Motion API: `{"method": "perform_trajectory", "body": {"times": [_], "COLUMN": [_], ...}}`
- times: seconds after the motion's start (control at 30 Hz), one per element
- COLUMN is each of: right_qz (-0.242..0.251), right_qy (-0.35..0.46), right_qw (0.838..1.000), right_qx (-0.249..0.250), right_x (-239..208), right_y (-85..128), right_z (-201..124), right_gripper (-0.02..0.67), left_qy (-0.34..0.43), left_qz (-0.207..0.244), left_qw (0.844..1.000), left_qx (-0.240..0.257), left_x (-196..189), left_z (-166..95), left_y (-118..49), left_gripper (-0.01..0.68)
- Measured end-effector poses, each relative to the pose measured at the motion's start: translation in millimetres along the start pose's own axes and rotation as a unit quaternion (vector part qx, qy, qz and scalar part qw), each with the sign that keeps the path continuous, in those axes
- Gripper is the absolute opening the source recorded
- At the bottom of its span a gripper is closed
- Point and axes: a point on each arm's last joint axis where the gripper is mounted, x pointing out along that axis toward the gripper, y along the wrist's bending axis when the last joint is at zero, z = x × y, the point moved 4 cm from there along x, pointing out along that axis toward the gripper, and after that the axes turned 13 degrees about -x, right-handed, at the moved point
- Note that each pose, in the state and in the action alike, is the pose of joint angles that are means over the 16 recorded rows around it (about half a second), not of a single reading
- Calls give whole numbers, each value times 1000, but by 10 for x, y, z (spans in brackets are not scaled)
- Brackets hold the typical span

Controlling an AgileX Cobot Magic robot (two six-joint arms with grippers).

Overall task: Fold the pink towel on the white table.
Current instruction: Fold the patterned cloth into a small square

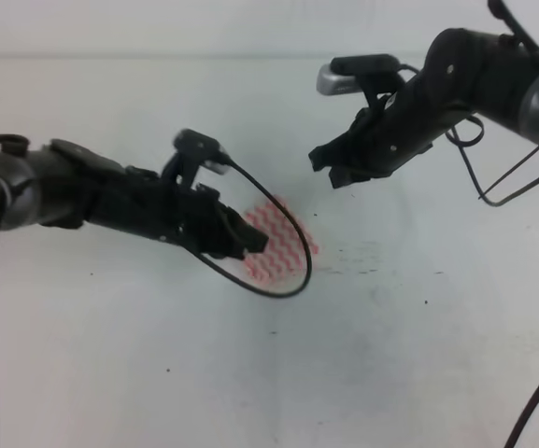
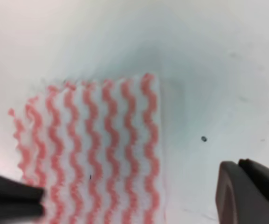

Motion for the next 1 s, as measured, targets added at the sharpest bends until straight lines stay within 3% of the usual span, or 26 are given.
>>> {"method": "perform_trajectory", "body": {"times": [0.53,1.0], "right_qz": [10,27], "right_qy": [-22,-41], "right_qw": [1000,999], "right_qx": [13,15], "right_x": [-171,-176], "right_y": [-16,28], "right_z": [66,117], "right_gripper": [-18,-18], "left_qy": [32,-23], "left_qz": [47,107], "left_qw": [998,994], "left_qx": [5,0], "left_x": [156,85], "left_z": [-108,106], "left_y": [76,197], "left_gripper": [-2,-2]}}
